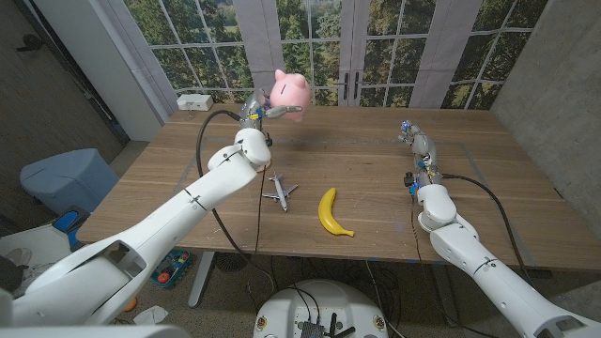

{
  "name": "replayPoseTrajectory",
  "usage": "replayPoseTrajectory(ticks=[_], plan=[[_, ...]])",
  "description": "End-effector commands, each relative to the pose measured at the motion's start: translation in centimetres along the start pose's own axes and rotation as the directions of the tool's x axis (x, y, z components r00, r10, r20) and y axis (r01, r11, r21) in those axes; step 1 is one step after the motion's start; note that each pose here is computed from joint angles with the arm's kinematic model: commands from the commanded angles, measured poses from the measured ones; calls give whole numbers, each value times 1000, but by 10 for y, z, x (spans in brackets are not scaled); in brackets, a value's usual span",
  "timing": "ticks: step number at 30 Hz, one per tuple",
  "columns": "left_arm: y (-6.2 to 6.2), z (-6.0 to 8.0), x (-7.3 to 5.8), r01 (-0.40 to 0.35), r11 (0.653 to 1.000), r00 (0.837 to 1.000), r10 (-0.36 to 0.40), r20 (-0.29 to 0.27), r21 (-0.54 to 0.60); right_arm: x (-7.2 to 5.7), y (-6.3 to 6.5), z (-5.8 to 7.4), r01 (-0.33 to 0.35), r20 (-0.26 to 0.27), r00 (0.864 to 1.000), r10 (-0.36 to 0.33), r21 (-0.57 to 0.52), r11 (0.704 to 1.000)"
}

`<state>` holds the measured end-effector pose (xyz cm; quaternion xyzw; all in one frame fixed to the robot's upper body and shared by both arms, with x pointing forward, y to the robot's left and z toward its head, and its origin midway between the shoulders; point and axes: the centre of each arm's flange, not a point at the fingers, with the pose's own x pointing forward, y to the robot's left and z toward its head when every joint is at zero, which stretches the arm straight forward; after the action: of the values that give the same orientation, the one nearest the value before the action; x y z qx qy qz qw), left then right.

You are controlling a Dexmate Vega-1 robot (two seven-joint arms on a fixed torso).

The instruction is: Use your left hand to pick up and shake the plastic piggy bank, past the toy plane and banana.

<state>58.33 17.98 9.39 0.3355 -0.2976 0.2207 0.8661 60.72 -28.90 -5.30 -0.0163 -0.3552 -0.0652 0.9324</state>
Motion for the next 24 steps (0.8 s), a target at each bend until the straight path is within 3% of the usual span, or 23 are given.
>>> replayPoseTrajectory(ticks=[1, 7, 17, 20, 24], plan=[[1, 5, -7, -100, 994, 995, 100, 16, 46, 0, 0, 0, 2, -1, 1000, -2, 1, 1000], [1, 5, -7, -88, 995, 996, 88, 8, 42, 0, 0, 1, 1, 4, 1000, -1, -1, 1000], [1, 5, 0, 63, 998, 997, -63, -34, 9, 0, -2, 2, 5, 1, 1000, -5, -1, 1000], [1, 2, 6, 177, 983, 984, -176, 19, -57, -1, -2, 1, 6, 0, 1000, -6, -4, 1000], [1, 4, 7, 243, 967, 966, -234, 106, -79, -2, -3, 1, 11, -3, 1000, -11, 0, 1000]])
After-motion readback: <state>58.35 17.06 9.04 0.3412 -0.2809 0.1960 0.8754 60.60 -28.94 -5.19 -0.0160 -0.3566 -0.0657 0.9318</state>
